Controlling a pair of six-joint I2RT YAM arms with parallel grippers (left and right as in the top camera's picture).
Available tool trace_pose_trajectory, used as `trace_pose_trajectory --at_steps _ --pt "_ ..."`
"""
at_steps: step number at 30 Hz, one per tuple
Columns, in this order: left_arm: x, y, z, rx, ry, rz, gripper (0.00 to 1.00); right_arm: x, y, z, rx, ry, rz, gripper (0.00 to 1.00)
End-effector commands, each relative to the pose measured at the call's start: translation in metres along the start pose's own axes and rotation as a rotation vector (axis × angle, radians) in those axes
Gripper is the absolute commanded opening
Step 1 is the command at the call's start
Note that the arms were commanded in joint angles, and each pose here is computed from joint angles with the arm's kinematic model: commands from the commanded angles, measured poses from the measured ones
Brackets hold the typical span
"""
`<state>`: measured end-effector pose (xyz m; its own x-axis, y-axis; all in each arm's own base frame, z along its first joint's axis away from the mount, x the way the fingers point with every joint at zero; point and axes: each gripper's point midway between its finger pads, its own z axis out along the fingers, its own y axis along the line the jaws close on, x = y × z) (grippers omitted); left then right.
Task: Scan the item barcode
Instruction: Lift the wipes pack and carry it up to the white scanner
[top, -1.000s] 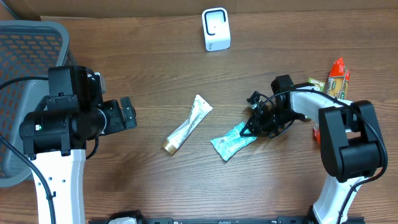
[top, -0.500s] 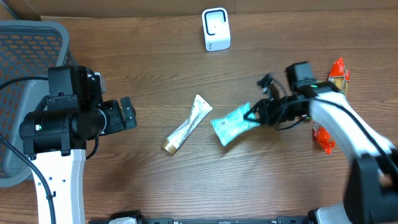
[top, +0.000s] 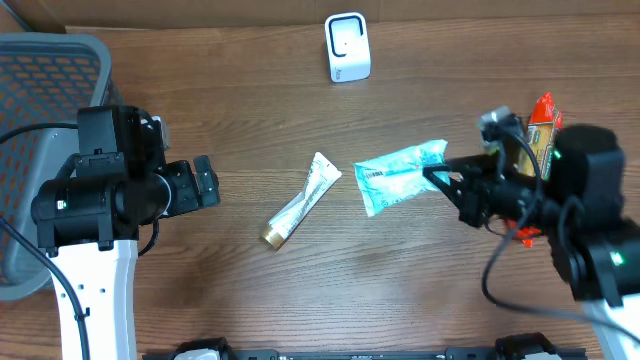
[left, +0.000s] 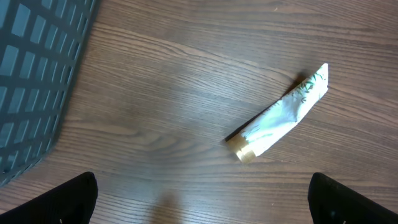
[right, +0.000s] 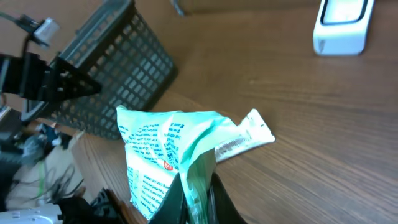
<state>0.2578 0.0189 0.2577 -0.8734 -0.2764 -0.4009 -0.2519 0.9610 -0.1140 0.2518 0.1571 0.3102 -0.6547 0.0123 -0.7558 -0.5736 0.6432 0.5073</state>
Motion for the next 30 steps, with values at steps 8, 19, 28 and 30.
trace_pose_trajectory --at_steps 8,19,28,30 --pt "-0.003 -0.001 -0.003 0.005 -0.013 -0.02 1.0 0.002 0.001 -0.007 0.028 -0.007 0.056 0.04" --pt "-0.003 0.0 -0.003 0.005 -0.012 -0.02 1.0 -0.005 -0.021 0.0 0.111 -0.031 0.264 0.04" --pt "-0.003 0.0 -0.003 0.005 -0.012 -0.02 1.0 -0.024 -0.058 0.024 0.224 -0.017 0.359 0.04" --pt "-0.003 0.0 -0.003 0.005 -0.012 -0.02 1.0 -0.035 -0.067 0.035 0.257 0.015 0.335 0.04"
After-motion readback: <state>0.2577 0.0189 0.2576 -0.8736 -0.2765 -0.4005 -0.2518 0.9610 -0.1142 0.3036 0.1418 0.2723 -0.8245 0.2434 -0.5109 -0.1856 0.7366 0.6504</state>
